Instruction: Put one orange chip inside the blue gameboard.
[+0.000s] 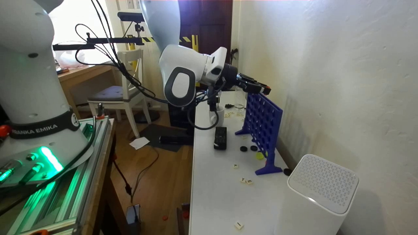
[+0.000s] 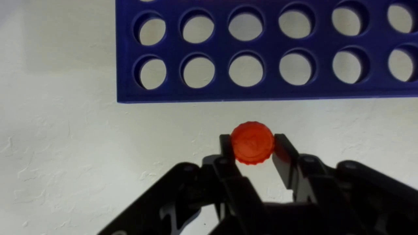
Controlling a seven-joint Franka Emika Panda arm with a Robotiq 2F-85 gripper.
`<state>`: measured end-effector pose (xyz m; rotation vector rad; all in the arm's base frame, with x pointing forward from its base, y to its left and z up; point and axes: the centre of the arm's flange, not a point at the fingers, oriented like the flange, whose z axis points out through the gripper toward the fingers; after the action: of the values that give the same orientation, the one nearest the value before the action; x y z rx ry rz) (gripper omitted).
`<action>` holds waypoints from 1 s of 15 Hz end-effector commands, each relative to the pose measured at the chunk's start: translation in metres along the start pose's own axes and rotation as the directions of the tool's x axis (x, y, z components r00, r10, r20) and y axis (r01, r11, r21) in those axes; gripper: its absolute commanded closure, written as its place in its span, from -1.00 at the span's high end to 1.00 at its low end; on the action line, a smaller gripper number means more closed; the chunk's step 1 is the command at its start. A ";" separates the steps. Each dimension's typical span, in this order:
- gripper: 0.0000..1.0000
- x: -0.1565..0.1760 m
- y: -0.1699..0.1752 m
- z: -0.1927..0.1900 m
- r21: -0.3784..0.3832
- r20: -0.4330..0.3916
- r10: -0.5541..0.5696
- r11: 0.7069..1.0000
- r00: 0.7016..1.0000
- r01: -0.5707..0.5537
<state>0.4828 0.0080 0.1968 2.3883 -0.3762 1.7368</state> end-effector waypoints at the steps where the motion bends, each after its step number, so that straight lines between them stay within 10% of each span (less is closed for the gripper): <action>1: -0.79 -0.002 0.000 0.001 0.020 -0.029 -0.004 1.000 1.000 0.005; 15: -0.79 -0.013 0.005 0.008 0.025 0.000 0.011 1.000 1.000 -0.011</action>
<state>0.4831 0.0064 0.1879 2.4001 -0.3779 1.7273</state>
